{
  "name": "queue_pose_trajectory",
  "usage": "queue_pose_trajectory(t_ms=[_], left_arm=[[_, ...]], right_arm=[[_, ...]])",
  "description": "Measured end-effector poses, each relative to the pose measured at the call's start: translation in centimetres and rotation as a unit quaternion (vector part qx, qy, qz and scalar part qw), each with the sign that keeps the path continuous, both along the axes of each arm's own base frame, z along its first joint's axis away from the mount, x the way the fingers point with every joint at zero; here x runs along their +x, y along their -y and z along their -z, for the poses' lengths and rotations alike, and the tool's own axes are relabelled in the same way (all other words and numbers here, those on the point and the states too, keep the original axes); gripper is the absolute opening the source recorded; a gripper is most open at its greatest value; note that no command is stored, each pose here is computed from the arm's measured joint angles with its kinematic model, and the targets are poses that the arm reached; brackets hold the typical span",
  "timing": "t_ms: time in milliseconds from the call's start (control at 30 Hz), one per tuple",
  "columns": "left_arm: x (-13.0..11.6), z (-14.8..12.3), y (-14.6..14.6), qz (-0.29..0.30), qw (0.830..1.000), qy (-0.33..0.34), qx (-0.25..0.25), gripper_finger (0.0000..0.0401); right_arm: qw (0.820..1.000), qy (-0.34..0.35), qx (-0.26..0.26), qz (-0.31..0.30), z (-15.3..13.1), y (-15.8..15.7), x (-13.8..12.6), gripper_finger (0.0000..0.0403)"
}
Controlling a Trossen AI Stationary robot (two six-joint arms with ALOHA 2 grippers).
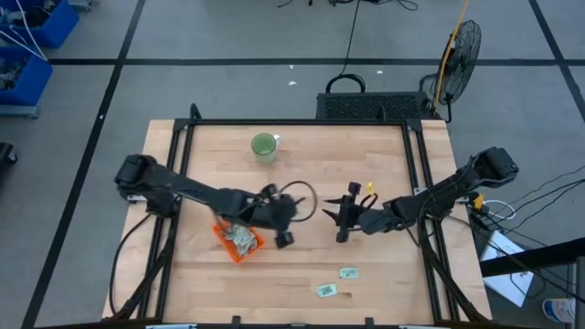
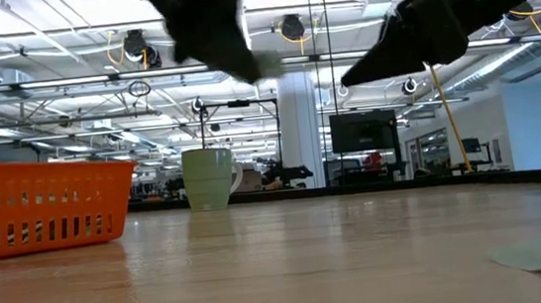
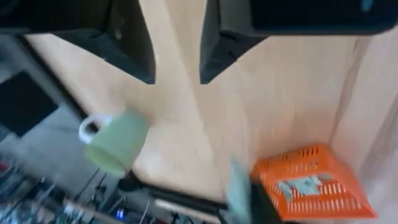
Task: Pick and place Stevia / Truvia into bins
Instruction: Put the stevia packet into the orange basket
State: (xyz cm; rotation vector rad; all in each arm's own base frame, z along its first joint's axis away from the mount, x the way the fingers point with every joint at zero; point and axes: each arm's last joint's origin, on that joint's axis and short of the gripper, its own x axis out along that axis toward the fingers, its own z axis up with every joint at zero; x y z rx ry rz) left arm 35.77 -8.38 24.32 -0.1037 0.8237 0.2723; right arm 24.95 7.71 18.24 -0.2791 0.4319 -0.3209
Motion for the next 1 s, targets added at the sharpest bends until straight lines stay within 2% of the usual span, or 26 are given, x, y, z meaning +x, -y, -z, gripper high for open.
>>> queue_pose_trajectory(t_ms=[133, 233, 333, 433, 533, 667, 867, 1000], left_arm=[[-4.6, -1.7, 2.0, -0.068, 0.993, -0.074, -0.054, 0.0005], [-7.6, -1.8, 3.8, -0.108, 0.977, -0.147, -0.11, 0.0008], [-9.5, -1.0, 5.6, -0.137, 0.96, -0.213, -0.123, 0.0011], [-10.2, 0.4, 6.7, -0.135, 0.96, -0.223, -0.106, 0.0009], [-10.4, 1.5, 6.7, -0.141, 0.958, -0.234, -0.089, 0.0018], [-10.1, 2.5, 6.6, -0.157, 0.95, -0.254, -0.093, 0.0059], [-9.7, 3.4, 6.6, -0.134, 0.952, -0.27, -0.062, 0.0131], [-9.6, 3.4, 6.4, -0.138, 0.951, -0.269, -0.063, 0.0159]], right_arm=[[0.999, -0.044, 0.025, 0.014, 1.1, -0.2, -0.8, 0.015], [0.997, -0.067, 0.021, 0.016, 1.5, -0.3, -1.1, 0.0162], [0.998, -0.064, 0.021, 0.015, 1.4, -0.3, -1.1, 0.0166], [0.998, -0.059, 0.023, 0.015, 1.4, -0.3, -1.0, 0.0165], [0.998, -0.06, 0.023, 0.015, 1.4, -0.3, -1.0, 0.0161], [0.998, -0.059, 0.023, 0.015, 1.4, -0.3, -1.0, 0.0161], [0.998, -0.056, 0.025, 0.015, 1.3, -0.3, -1.0, 0.0161], [0.998, -0.057, 0.025, 0.015, 1.3, -0.3, -1.0, 0.0161]])
